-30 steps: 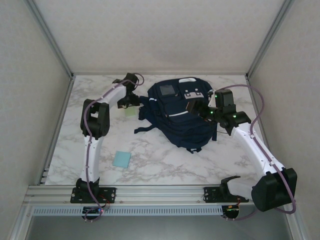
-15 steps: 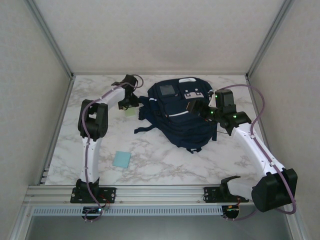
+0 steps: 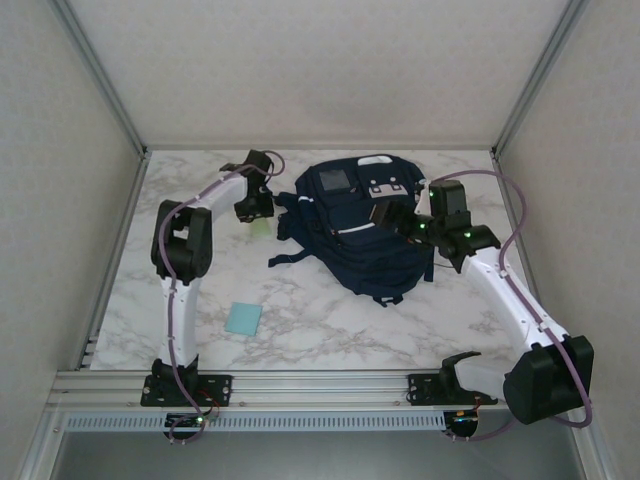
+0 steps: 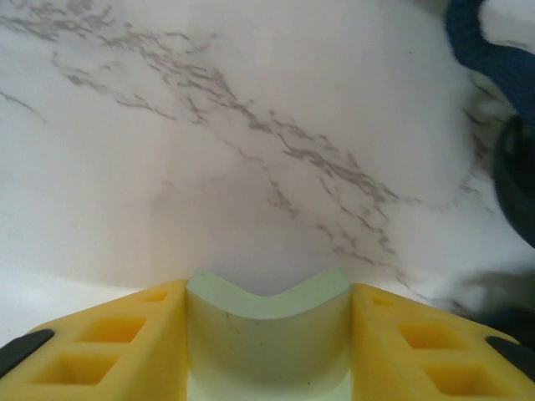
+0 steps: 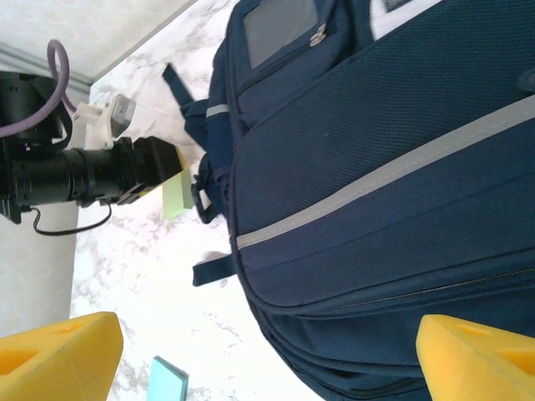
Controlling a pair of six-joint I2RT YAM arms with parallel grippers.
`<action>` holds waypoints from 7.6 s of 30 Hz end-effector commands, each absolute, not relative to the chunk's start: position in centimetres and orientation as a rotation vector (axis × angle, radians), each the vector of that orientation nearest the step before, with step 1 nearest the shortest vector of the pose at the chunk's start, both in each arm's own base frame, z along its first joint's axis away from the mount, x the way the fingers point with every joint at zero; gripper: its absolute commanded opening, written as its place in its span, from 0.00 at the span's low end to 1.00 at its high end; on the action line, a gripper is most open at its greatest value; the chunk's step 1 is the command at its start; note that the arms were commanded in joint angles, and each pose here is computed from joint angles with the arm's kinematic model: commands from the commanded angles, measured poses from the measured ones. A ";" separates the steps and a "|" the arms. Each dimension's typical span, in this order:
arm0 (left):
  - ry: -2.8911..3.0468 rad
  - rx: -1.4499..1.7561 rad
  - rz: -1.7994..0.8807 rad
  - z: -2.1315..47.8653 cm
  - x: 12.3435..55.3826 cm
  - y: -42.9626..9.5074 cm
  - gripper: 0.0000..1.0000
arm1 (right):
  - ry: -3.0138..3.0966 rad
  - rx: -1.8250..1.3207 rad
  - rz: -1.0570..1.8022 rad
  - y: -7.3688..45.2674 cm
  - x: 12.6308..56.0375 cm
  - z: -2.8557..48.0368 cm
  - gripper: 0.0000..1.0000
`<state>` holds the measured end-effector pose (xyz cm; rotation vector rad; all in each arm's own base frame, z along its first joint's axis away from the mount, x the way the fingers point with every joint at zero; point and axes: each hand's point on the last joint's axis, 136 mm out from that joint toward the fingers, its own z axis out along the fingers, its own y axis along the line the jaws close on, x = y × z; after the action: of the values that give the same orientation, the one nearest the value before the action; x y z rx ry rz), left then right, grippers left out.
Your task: Pack books, pencil case, and school supplies into a backpack
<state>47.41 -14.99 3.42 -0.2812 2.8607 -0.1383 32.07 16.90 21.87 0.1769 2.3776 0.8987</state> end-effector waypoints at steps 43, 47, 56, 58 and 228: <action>2.564 -0.179 -1.135 20.7 38.6 -32.0 0.51 | 2.235 -0.178 1.191 31.4 35.6 21.3 0.03; 2.556 -0.115 -1.053 20.8 38.9 -31.4 0.85 | 2.262 -0.166 1.131 30.2 35.0 21.3 0.00; 2.500 0.105 -0.866 22.5 39.2 -31.0 0.94 | 2.395 0.020 0.586 18.5 32.8 20.5 0.00; 2.501 0.205 -0.811 22.0 38.7 -31.7 0.92 | 2.395 0.081 0.483 15.4 32.1 20.8 0.00; 3.001 -0.003 -0.109 4.0 20.1 -15.5 0.64 | 2.183 0.558 0.734 11.4 33.9 21.7 0.99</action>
<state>17.44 -13.86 1.76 0.0186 3.0794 -0.0537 33.79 10.61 21.34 0.6062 2.1946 0.6868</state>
